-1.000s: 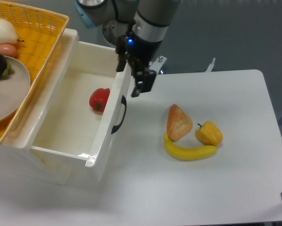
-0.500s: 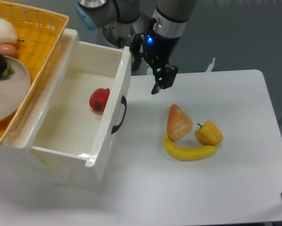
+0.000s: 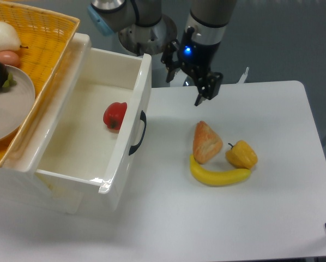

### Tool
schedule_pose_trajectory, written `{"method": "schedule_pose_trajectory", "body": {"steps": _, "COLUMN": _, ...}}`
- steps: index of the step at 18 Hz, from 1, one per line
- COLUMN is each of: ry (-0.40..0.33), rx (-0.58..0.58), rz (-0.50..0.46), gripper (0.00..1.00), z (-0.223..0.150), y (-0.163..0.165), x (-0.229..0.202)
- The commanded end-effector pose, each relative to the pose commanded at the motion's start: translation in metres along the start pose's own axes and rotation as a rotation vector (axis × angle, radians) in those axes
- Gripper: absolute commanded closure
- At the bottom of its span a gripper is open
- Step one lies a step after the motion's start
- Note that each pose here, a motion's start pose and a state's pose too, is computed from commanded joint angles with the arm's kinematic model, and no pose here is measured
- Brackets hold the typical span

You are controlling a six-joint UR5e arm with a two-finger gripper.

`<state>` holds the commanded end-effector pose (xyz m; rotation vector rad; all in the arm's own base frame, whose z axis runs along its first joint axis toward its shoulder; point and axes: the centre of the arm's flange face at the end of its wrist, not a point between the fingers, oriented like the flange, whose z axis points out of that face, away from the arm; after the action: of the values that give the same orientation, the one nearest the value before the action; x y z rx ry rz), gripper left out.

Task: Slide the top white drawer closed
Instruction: 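Raise the gripper away from the drawer and move it over the bread slice, then lower the gripper and move it toward the open drawer's front face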

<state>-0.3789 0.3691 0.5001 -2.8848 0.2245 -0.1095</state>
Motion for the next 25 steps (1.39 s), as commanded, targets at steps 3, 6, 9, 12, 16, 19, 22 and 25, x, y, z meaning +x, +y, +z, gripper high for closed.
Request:
{"method": "schedule_pose_trajectory", "body": {"steps": 3, "ry": 0.015, "rx": -0.018, "rz": -0.058, "gripper": 0.00, "z": 0.011, "y": 0.005, "x": -0.010}}
{"method": "schedule_pose_trajectory", "body": {"steps": 6, "ry": 0.024, "rx": -0.124, "rz": -0.164, "gripper": 0.00, "z": 0.037, "y": 0.012, "x": -0.027}}
{"method": "schedule_pose_trajectory", "body": {"steps": 9, "ry": 0.048, "rx": -0.145, "rz": -0.220, "gripper": 0.00, "z": 0.063, "y": 0.005, "x": -0.036}}
{"method": "schedule_pose_trajectory", "body": {"steps": 12, "ry": 0.099, "rx": -0.175, "rz": -0.249, "gripper": 0.00, "z": 0.096, "y": 0.001, "x": -0.045}}
{"method": "schedule_pose_trajectory", "body": {"steps": 16, "ry": 0.103, "rx": -0.180, "rz": -0.302, "gripper": 0.00, "z": 0.131, "y": -0.012, "x": -0.058}}
{"method": "schedule_pose_trajectory", "body": {"steps": 19, "ry": 0.128, "rx": -0.200, "rz": -0.325, "gripper": 0.00, "z": 0.158, "y": -0.020, "x": -0.065}}
{"method": "schedule_pose_trajectory", "body": {"steps": 22, "ry": 0.145, "rx": -0.202, "rz": -0.350, "gripper": 0.00, "z": 0.172, "y": -0.031, "x": -0.068}}
{"method": "schedule_pose_trajectory", "body": {"steps": 25, "ry": 0.163, "rx": -0.193, "rz": -0.359, "gripper": 0.00, "z": 0.181, "y": -0.032, "x": -0.071}}
